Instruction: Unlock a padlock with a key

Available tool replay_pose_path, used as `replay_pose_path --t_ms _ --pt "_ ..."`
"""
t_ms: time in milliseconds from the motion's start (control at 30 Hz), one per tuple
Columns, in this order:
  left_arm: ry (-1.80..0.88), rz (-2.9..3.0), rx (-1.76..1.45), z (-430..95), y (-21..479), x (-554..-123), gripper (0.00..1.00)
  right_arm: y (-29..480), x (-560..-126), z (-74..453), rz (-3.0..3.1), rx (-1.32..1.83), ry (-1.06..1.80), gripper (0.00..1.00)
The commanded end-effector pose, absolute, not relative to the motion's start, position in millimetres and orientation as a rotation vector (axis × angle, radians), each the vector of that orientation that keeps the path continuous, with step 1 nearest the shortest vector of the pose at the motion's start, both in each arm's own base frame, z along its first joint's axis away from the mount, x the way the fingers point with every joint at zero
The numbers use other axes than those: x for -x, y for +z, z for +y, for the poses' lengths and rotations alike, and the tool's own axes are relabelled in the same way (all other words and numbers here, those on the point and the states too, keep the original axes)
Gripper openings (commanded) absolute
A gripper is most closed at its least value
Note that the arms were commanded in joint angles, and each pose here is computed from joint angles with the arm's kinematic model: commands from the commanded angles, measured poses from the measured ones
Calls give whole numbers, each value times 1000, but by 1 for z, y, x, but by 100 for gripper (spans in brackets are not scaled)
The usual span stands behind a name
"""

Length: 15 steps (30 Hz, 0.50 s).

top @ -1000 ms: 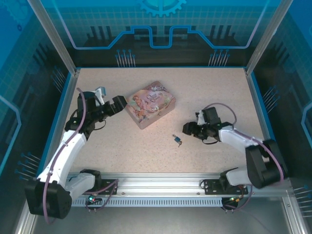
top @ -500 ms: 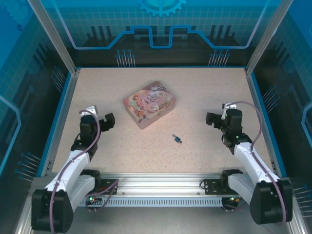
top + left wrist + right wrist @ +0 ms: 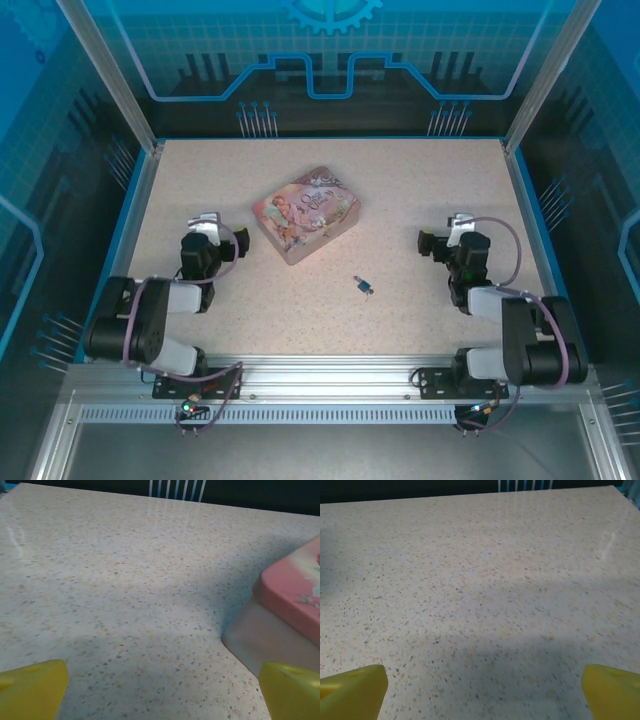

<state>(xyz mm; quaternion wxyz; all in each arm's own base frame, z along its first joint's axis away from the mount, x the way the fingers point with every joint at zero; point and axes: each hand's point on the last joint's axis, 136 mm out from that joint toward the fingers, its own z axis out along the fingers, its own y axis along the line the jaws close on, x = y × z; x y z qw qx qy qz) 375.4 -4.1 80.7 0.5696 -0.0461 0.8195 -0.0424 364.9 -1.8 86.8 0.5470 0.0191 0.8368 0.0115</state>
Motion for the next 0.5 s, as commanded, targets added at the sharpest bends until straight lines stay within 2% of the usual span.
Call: replay_pose_path --t_ms 0,133,467 --pt "-132 1818 15 -13 100 -380 99 100 -385 9 1878 41 44 100" --pt "-115 1930 57 -7 93 -399 99 95 -397 22 1967 106 -16 100" --pt "-96 1910 79 -3 95 -398 99 94 -397 32 1972 165 27 100"
